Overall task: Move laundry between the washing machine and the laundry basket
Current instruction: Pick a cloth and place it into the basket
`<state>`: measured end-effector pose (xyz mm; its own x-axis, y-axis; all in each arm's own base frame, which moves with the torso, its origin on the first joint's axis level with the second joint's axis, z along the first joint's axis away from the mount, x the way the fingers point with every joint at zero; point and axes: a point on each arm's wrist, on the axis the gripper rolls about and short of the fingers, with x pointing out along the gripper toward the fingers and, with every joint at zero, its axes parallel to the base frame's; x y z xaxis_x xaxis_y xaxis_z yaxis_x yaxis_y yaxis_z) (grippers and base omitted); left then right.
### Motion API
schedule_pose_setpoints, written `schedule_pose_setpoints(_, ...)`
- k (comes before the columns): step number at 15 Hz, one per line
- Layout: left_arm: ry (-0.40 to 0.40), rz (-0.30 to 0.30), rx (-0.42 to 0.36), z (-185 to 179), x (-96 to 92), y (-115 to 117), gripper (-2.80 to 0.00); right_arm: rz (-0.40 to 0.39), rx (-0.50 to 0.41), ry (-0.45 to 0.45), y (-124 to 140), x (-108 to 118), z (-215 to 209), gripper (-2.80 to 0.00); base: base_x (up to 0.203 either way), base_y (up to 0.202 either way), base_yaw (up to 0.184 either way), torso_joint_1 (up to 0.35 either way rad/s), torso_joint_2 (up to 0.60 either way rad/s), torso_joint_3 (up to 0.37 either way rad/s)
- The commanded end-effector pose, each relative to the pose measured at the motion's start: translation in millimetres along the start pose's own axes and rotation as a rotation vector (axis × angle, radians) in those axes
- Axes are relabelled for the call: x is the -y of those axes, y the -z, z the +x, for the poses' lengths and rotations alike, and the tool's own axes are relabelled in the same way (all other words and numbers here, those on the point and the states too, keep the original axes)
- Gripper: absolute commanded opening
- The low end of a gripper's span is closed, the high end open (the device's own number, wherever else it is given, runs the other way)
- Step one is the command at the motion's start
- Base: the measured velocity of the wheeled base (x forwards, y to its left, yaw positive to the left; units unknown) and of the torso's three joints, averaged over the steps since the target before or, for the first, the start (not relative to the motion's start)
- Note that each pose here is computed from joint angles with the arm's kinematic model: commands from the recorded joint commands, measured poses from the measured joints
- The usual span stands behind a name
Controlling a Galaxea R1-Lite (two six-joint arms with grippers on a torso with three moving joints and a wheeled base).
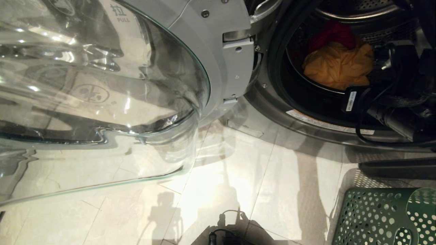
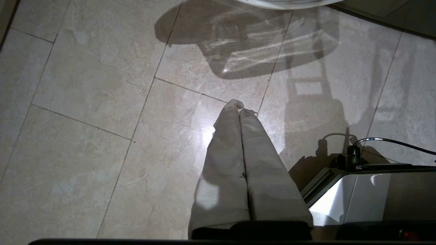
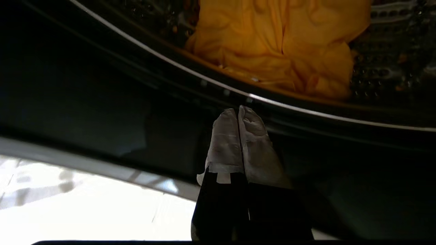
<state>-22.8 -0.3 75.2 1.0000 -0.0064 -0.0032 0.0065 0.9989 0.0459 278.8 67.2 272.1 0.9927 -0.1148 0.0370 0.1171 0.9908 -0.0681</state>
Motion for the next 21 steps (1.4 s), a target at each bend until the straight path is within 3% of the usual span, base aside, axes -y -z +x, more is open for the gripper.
schedule_pose_setpoints(1,0.000,0.000,-0.001,0.1,0.0,0.0,-2.80,-0.013,-0.005,0.025,9.1,-8.1,19.9,-2.80,0.000,0.000,0.000,0.000,0.00,0.000)
schedule_pose_setpoints(9,0.000,0.000,-0.001,0.1,0.0,0.0,-2.80,0.007,0.053,0.092,-1.9,-28.6,91.4,-2.80,0.000,0.000,0.000,0.000,0.00,0.000)
schedule_pose_setpoints(13,0.000,0.000,-0.001,0.1,0.0,0.0,-2.80,-0.007,0.013,0.149,-17.7,-19.4,118.9,-2.80,0.000,0.000,0.000,0.000,0.00,0.000)
schedule_pose_setpoints(14,0.000,0.000,-0.001,0.1,0.0,0.0,-2.80,-0.011,-0.004,0.163,-21.5,-14.4,125.5,0.00,0.000,0.000,0.000,0.000,0.00,0.000)
schedule_pose_setpoints(18,0.000,0.000,-0.002,0.1,0.0,0.0,-2.80,-0.003,-0.044,0.214,-25.4,6.0,145.1,0.00,0.000,0.000,0.000,0.000,0.00,0.000)
schedule_pose_setpoints(21,0.000,0.000,-0.003,0.1,0.0,0.1,-2.80,0.021,-0.029,0.218,-26.3,6.4,153.9,0.00,0.000,0.000,0.000,0.000,0.00,0.000)
